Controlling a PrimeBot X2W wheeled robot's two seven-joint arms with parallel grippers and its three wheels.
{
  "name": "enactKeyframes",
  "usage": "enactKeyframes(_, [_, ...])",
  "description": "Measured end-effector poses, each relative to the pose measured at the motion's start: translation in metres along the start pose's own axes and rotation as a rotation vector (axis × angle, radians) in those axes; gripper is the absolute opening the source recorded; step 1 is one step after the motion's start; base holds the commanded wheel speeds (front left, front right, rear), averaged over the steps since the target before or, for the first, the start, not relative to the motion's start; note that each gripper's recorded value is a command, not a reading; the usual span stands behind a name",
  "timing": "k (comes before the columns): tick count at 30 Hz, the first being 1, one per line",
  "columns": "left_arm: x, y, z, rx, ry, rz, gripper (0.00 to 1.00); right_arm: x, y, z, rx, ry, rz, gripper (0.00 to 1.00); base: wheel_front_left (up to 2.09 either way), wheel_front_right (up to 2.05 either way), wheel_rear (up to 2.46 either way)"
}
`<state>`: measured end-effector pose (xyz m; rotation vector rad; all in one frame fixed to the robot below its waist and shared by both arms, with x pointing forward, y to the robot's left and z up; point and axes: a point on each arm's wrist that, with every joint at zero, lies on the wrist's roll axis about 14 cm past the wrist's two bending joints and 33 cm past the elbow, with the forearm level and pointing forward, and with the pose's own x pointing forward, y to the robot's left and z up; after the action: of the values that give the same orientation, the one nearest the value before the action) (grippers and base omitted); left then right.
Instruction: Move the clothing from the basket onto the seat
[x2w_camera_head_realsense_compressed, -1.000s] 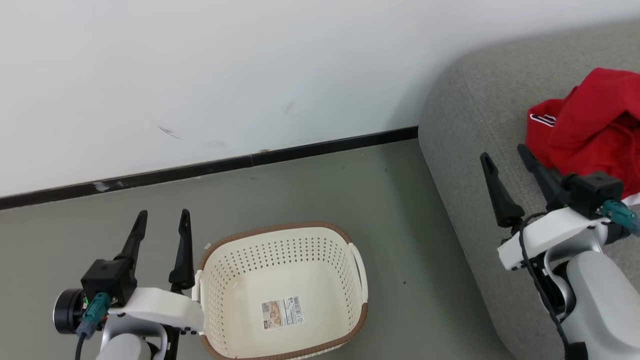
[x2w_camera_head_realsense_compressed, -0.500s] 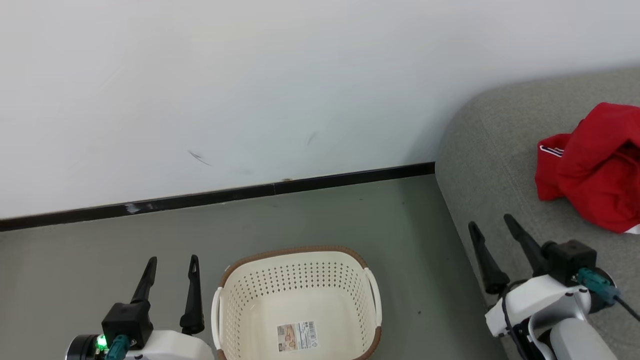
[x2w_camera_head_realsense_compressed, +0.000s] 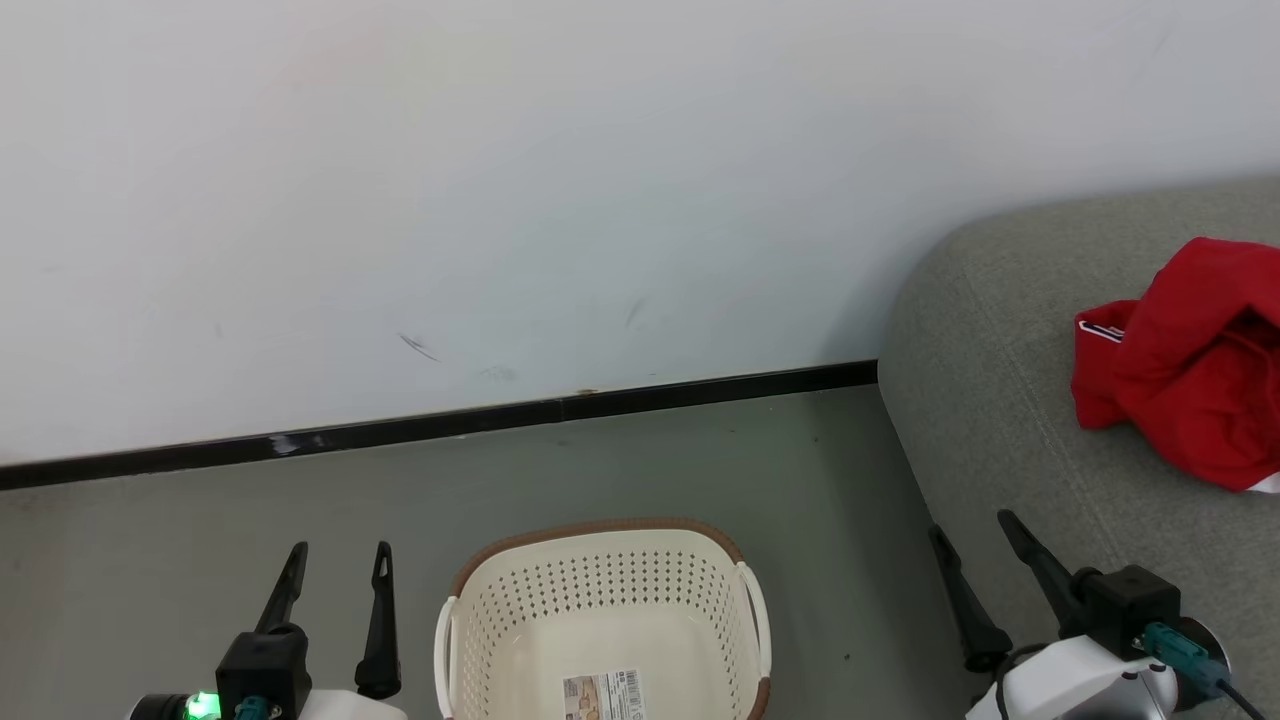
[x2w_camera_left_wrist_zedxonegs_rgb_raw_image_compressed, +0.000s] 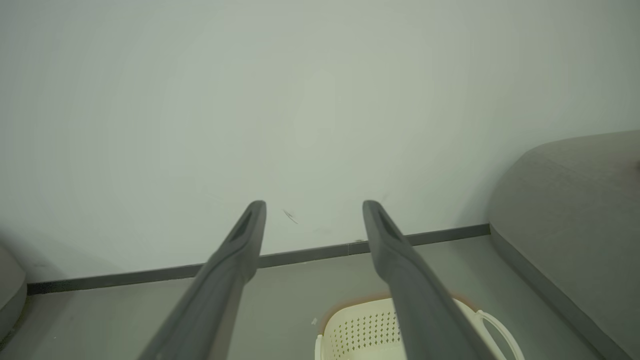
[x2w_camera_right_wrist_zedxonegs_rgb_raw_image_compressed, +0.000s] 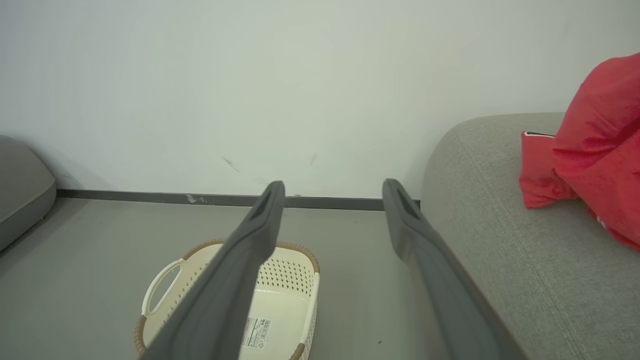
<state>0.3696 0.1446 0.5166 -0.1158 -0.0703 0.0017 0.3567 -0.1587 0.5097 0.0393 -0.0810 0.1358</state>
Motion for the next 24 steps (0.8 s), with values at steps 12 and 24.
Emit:
enactKeyframes(12, [-0.005,0.008,-0.005,0.004,0.014,0.035,1.0,-0.009,-0.005,0.002,-0.003,-0.009,-0.027,1.0,0.0,0.0,0.0])
enactKeyframes(24, [-0.008,0.021,-0.015,0.029,0.045,0.07,1.0,-0.005,-0.002,0.007,-0.001,-0.025,-0.017,1.0,0.0,0.0,0.0])
